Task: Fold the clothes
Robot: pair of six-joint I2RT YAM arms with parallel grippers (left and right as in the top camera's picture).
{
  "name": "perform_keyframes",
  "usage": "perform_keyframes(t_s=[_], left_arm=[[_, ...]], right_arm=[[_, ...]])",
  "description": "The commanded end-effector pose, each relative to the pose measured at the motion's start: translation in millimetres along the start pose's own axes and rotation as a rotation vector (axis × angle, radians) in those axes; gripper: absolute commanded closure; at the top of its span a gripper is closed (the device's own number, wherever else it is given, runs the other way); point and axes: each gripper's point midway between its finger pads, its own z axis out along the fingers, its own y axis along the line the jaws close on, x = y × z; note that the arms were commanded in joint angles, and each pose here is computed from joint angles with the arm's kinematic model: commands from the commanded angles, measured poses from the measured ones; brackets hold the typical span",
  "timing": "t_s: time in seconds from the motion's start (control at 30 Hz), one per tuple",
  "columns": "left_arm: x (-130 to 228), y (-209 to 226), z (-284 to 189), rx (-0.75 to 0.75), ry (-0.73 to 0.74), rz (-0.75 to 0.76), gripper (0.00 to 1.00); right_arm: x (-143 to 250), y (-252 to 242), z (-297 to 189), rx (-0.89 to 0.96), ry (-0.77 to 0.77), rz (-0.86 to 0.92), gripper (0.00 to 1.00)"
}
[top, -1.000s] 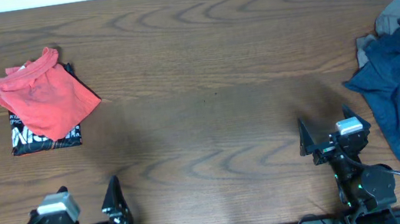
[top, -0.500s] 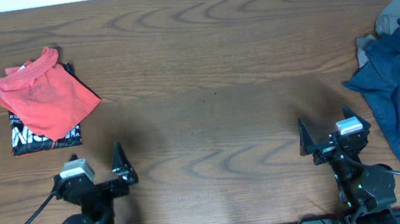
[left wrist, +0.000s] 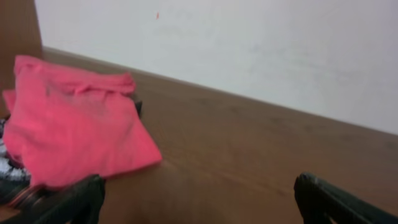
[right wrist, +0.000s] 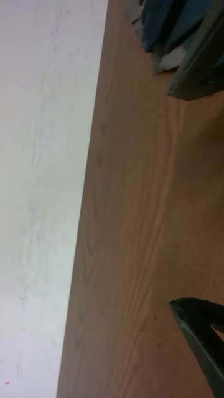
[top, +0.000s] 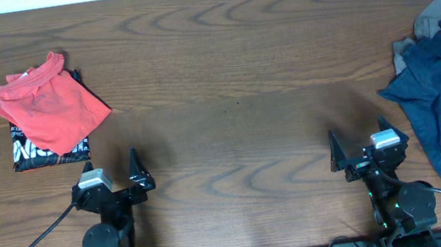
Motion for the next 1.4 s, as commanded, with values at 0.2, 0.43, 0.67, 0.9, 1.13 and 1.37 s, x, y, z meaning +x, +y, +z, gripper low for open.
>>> perform_keyframes(t_s=[0.2,0.43,0.67,0.9,1.13,1.37], left_arm=[[12.4,13.7,-1.0,-0.072,0.040,-0.070,0.02],[12.9,13.8,-0.9,-0.072,0.042,-0.070,0.02],[12.9,13.8,-0.9,-0.073,0.042,-0.070,0.02],[12.9,13.9,-0.9,-0.073,0.042,-0.070,0.02],[12.9,13.8,-0.9,-0.072,0.042,-0.070,0.02],[12.9,13.8,-0.9,-0.073,0.042,-0.070,0.02]], right_arm=[[0.8,3.2,0.0,-0.015,0.002,-0.016,0.01],[0.8,3.2,0.0,-0.015,0.002,-0.016,0.01],[0.8,3.2,0.0,-0.015,0.002,-0.016,0.01],[0.8,3.1,0.0,-0.015,0.002,-0.016,0.01],[0.8,3.3,0.0,-0.016,0.002,-0.016,0.01],[0.8,3.2,0.0,-0.015,0.002,-0.016,0.01]])
